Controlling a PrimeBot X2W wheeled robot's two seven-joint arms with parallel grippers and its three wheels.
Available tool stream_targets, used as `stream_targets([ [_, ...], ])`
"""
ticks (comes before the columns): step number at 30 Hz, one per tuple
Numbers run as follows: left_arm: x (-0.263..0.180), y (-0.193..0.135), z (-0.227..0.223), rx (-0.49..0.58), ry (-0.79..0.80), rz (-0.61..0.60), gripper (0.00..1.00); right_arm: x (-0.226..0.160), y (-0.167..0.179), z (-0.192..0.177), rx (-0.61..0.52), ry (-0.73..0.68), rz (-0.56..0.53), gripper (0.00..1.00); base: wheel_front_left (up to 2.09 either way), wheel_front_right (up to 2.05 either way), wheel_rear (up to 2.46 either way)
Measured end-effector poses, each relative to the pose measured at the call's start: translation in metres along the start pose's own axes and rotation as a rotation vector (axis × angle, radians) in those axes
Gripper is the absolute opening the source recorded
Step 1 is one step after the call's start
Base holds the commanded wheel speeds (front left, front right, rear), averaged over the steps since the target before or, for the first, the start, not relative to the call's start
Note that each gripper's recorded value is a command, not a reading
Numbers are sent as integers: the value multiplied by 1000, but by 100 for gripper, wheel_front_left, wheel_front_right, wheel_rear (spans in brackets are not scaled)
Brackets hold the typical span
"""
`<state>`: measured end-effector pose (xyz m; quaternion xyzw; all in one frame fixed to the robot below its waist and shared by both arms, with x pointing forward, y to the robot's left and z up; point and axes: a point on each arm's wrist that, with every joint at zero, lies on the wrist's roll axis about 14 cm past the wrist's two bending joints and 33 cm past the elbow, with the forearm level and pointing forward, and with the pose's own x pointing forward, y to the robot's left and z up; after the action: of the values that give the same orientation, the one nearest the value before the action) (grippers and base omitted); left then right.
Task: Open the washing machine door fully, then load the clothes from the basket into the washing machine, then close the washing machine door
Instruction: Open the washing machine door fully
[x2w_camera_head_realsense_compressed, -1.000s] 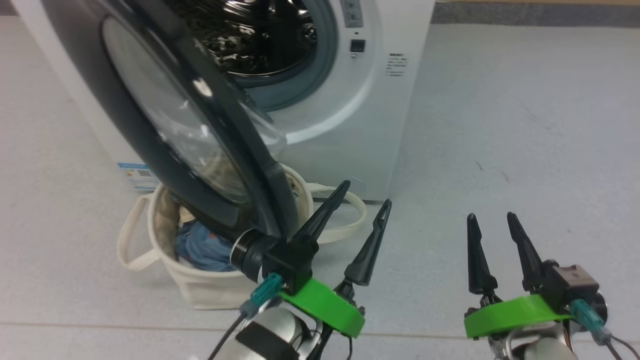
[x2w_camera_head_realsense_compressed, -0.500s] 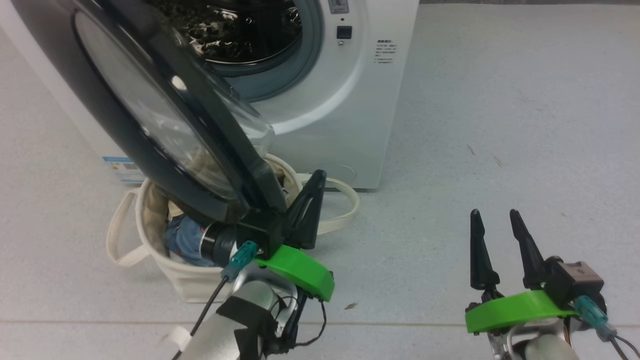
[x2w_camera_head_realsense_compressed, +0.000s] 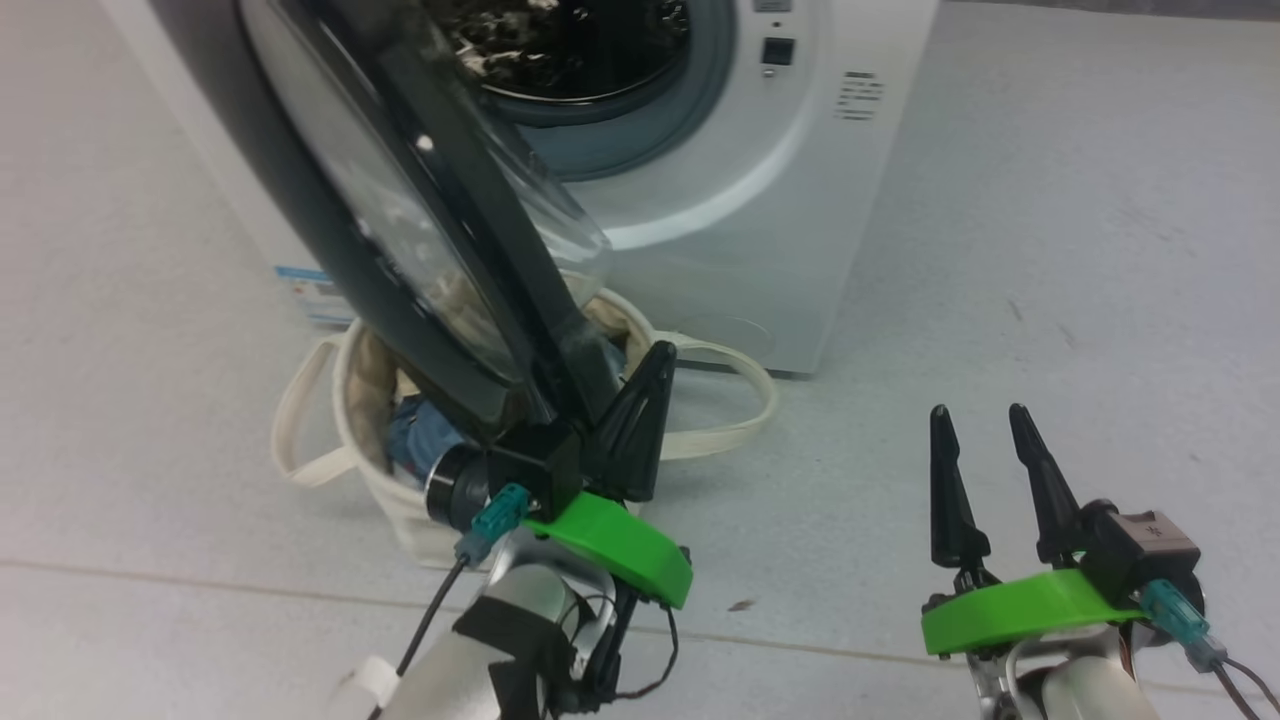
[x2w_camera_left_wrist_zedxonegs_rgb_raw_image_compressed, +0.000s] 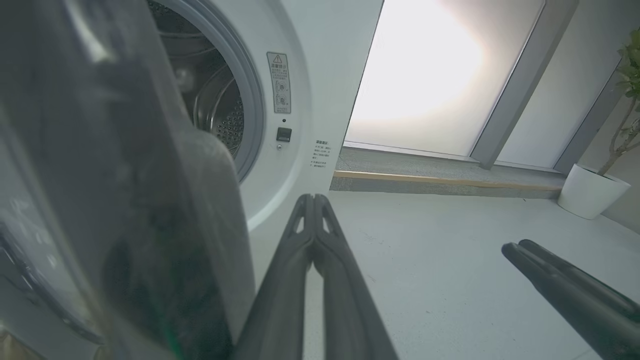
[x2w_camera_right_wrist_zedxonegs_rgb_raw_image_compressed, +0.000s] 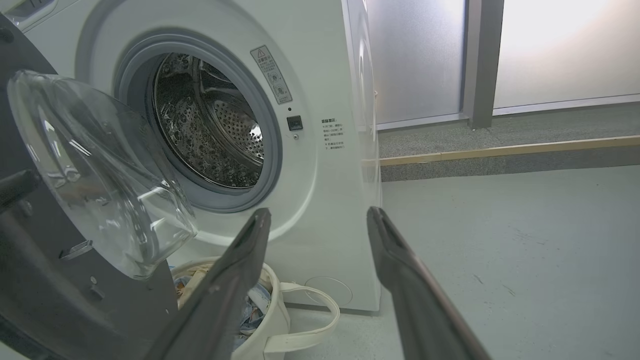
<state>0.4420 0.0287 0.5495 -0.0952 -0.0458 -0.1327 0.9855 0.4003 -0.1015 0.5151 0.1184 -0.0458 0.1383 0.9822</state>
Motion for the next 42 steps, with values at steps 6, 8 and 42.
stream_targets([
  [6, -18, 20, -3, -11, 9, 65, 0, 12, 20, -8, 16, 16, 64, 100, 0, 0, 0],
  [8, -26, 30, -6, -11, 17, 97, 0, 16, 29, -12, 23, 24, 92, 100, 0, 0, 0],
  [42, -156, 213, 40, 116, -84, 730, 0, 45, 130, -52, 78, 121, 384, 100, 0, 0, 0],
])
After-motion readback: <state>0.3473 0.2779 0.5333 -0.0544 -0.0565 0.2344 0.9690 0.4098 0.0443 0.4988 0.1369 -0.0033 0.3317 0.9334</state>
